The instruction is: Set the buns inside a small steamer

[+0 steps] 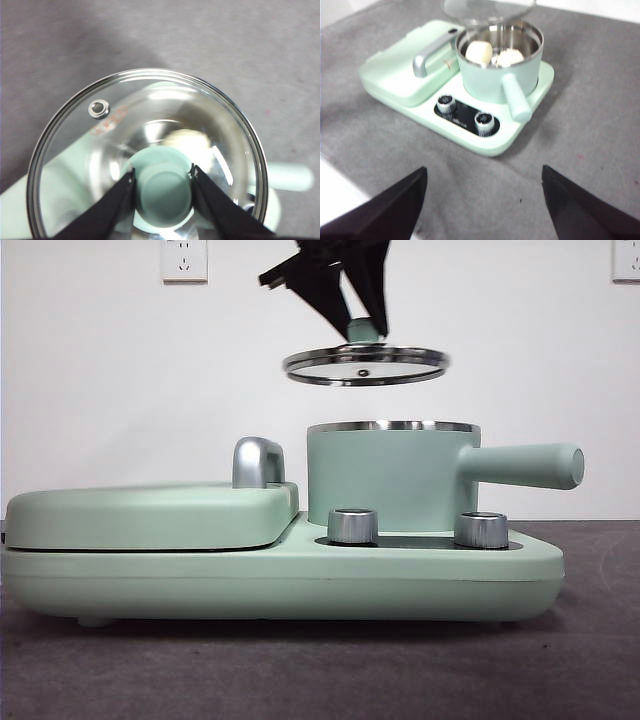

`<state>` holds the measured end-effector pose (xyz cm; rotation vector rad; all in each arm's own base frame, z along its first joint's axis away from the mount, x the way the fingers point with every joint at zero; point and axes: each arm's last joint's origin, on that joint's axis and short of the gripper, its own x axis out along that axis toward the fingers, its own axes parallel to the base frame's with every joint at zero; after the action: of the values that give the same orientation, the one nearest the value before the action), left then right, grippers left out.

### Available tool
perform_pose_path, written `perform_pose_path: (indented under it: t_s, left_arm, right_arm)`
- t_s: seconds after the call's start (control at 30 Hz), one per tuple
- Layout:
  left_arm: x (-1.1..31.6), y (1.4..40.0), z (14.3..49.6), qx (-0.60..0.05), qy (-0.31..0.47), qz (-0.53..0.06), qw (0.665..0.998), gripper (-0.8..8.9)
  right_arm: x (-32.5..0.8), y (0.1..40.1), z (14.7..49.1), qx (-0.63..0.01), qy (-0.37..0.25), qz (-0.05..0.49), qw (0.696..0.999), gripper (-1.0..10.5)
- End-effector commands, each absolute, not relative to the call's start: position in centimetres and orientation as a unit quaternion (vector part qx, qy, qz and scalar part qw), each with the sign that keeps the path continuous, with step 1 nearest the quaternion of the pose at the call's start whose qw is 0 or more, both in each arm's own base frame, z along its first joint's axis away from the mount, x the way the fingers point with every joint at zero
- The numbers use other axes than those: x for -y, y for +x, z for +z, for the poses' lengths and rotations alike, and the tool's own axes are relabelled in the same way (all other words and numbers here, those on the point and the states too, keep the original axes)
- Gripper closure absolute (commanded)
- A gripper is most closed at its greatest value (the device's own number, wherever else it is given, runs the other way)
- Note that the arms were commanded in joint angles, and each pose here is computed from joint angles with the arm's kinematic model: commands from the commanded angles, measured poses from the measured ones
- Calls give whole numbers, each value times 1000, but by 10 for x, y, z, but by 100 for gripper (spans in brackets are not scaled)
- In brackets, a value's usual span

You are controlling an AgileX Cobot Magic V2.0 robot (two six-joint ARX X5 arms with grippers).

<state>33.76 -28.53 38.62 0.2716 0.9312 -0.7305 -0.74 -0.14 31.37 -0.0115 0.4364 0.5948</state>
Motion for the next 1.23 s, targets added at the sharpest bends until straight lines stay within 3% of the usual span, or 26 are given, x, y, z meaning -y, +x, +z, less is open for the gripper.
perform_pose_path:
  t_s: [0.03,0.53,1.23]
  left_arm:
    - [295,329,397,-407,125,-362,829,796]
    - [318,344,353,-453,145,-359,803,796]
    - [318,352,341,-460,153,-357,799,798]
  right_arm:
    - [1,-8,318,-194,3,305,932,581]
    - [1,-7,320,-185,6,307,934,581]
    - [1,-7,320,-186,10,303,935,581]
